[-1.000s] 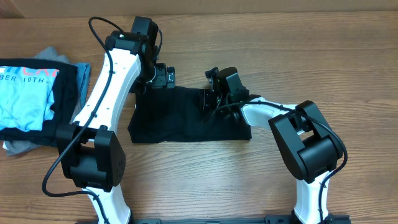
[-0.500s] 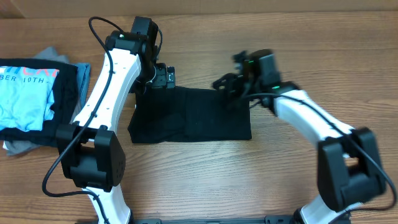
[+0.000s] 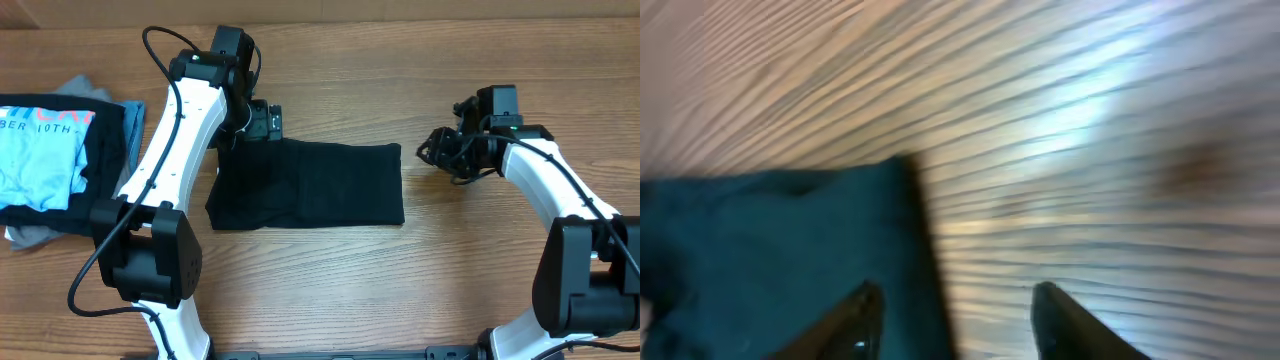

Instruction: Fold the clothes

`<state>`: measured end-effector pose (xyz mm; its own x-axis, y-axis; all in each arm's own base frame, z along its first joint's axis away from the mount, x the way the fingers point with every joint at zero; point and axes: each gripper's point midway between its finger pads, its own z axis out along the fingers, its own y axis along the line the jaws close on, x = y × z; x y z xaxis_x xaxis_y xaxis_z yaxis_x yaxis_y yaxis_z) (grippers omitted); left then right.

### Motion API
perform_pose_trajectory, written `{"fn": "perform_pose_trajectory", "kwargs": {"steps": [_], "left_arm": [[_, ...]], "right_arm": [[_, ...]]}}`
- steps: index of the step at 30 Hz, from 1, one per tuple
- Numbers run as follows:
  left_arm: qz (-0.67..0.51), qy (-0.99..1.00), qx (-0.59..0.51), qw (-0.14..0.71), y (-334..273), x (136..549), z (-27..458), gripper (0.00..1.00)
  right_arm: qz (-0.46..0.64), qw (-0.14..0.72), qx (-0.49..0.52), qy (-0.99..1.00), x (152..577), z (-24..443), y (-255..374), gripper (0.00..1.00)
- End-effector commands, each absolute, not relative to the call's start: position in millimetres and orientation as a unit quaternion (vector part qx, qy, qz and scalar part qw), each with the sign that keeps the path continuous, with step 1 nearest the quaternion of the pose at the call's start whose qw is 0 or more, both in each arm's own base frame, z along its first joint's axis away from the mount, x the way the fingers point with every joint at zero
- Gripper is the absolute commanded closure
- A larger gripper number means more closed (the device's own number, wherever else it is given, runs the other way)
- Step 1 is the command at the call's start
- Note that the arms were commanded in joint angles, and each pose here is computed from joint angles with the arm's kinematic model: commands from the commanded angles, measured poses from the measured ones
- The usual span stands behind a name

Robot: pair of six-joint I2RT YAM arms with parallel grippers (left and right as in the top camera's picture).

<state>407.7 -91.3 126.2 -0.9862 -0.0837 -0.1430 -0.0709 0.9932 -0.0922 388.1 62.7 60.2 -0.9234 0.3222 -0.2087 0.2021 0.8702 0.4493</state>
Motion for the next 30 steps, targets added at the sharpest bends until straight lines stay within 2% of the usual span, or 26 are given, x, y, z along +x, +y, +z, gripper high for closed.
{"fn": "perform_pose_trajectory", "kwargs": {"steps": [1, 3, 7, 13, 21, 30], "left_arm": [[-0.058, 0.994, -0.036, 0.085, -96, 416, 127, 0.00], [-0.054, 0.995, -0.035, 0.077, -94, 412, 126, 0.00], [-0.031, 0.998, -0.018, 0.058, -83, 402, 124, 0.00], [-0.048, 0.998, -0.029, -0.021, -53, 370, 110, 0.00], [-0.143, 0.984, -0.038, -0.097, -42, 325, 51, 0.00], [-0.168, 0.979, -0.031, -0.114, -49, 300, 13, 0.00]], "right_arm": [[0.161, 0.158, 0.157, 0.961, 393, 58, 29, 0.37], [0.159, 0.157, 0.161, 0.961, 393, 58, 26, 0.23], [0.146, 0.156, 0.165, 0.963, 391, 56, 21, 0.10], [0.139, 0.156, 0.167, 0.964, 391, 56, 18, 0.08], [0.140, 0.160, 0.168, 0.963, 393, 56, 18, 0.06], [0.142, 0.160, 0.167, 0.962, 393, 57, 19, 0.05]]}}
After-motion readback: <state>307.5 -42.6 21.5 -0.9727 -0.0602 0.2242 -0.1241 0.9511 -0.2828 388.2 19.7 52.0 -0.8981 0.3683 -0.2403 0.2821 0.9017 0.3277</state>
